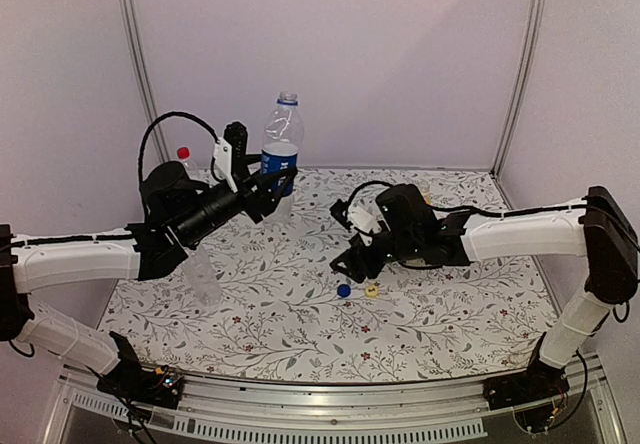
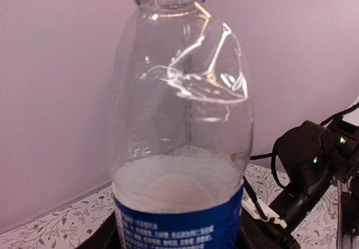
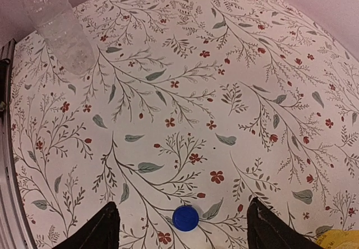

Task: Unscrew the bottle caps
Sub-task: Place the bottle cap at the center of the board, then pass from the left arm to the right

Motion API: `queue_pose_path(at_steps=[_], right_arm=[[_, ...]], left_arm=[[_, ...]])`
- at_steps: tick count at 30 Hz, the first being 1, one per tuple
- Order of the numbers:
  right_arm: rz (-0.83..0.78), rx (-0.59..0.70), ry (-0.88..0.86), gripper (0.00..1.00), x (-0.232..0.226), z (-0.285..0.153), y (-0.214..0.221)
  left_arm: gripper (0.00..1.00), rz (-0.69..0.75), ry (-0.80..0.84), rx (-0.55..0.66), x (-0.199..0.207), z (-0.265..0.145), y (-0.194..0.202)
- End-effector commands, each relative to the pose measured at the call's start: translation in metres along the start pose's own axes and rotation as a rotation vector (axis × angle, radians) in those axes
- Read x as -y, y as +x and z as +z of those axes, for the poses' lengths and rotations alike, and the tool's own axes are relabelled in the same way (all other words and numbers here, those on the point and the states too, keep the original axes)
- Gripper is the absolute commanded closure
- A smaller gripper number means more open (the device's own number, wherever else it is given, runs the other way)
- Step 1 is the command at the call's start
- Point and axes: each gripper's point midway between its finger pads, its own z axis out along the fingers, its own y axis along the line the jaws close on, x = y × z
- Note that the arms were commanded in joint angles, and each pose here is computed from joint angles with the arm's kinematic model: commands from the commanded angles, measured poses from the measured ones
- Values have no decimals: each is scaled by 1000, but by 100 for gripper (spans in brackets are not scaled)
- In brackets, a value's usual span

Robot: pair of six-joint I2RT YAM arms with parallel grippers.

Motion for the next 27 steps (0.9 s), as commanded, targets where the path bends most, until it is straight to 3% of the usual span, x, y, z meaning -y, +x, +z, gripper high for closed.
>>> queue_pose_path(at_steps=[1, 9, 13, 19, 27], right_arm=[[20, 169, -18, 20, -1, -56, -69], [23, 453, -53, 7, -14, -166, -189], [60, 536, -71, 4, -17, -195, -229], [100, 546, -134, 5, -23, -194, -252], [103, 515, -224, 19, -35, -175, -256]], left_arm=[[49, 22, 25, 4, 1, 5, 0], [50, 7, 84, -22, 15, 10, 14], [49, 42, 108, -29, 28, 10, 18], [49, 77, 129, -40, 39, 12, 22], [49, 104, 140, -40, 45, 12, 22]])
